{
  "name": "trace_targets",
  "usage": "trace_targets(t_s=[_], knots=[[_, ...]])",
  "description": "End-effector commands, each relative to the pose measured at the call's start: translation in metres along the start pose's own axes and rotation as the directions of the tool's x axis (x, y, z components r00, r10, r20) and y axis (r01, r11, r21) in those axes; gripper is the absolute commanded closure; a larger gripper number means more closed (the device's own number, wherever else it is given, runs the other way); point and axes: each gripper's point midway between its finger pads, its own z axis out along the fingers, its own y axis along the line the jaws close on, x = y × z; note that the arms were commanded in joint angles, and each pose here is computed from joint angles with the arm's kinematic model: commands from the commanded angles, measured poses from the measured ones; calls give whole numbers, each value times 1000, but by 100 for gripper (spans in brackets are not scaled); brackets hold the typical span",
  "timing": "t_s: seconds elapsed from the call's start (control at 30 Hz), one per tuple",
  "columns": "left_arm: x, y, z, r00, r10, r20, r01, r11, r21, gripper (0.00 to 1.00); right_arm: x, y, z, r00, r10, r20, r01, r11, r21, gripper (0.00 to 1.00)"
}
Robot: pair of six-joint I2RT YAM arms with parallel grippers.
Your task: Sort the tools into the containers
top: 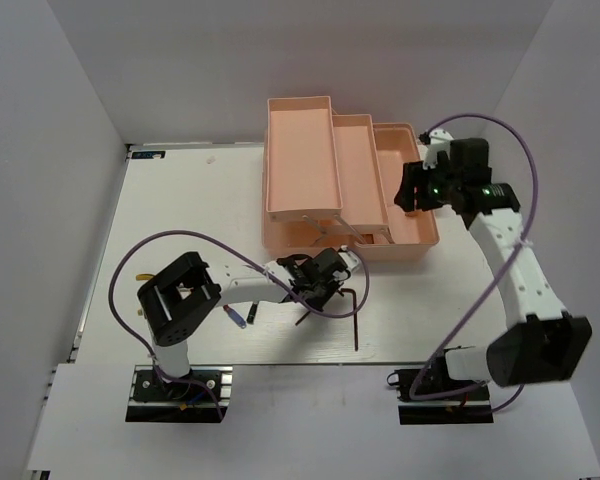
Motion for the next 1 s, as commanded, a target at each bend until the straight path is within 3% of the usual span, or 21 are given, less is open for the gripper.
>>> trace_targets(t_s=[0.0,0.03,0.07,0.17,0.23,0.27,0.3,0.33,0.4,0.47,0.5,0.57,0.6,0.67,0.7,0.8,0.87,0.97], knots=[[20,-2,10,996,18,-91,-22,999,-34,79,15,51,-31,999,-28,41,39,957,-288,38],[22,0,9,995,20,-99,-24,999,-47,83,22,56,-35,998,-55,42,65,945,-319,33],[26,3,10,993,22,-118,-30,998,-64,89,31,66,-48,995,-75,63,93,928,-360,12],[30,3,8,990,34,-134,-44,996,-76,97,62,68,-53,991,-119,52,130,916,-379,9],[22,-1,0,993,31,-111,-38,997,-68,100,96,69,-48,993,-116,-12,102,910,-402,21],[14,-2,-5,995,29,-96,-35,997,-66,100,118,73,-49,991,-109,-74,68,903,-425,32],[5,-3,-11,997,25,-68,-30,998,-61,100,132,75,-48,989,-96,-115,36,898,-439,52],[-9,-4,-25,999,20,-25,-21,998,-53,100,144,78,-52,984,-83,-158,3,892,-451,61],[-35,-11,-44,999,0,45,1,1000,-16,100,165,77,-49,975,-70,-212,-33,894,-447,72],[-64,-22,-72,990,-16,137,9,999,50,100,168,69,-48,979,-46,-200,-35,922,-385,76],[-75,-26,-80,985,-22,171,10,997,73,100,178,47,-42,974,-47,-220,-12,965,-261,84],[-94,-36,-97,973,-33,228,3,991,133,100,156,23,-39,993,1,-118,-12,996,-93,84],[-103,-40,-104,966,-39,257,-1,988,154,100,147,-18,-44,996,25,-91,-11,989,150,82],[-124,-52,-116,949,-41,312,-28,976,215,100,136,-43,-49,997,62,-37,-48,954,296,80],[-135,-56,-120,940,-46,337,-36,972,234,100,134,-68,-59,997,69,-24,-52,899,435,82],[-167,-62,-132,911,-80,405,-38,960,276,100,133,-80,-68,994,111,9,-100,858,504,83],[-180,-67,-130,901,-101,422,-32,955,297,100,137,-79,-70,991,129,16,-120,858,499,95],[-222,-63,-133,860,-143,490,3,961,276,100,146,-71,-69,988,151,-6,-132,879,458,100]])
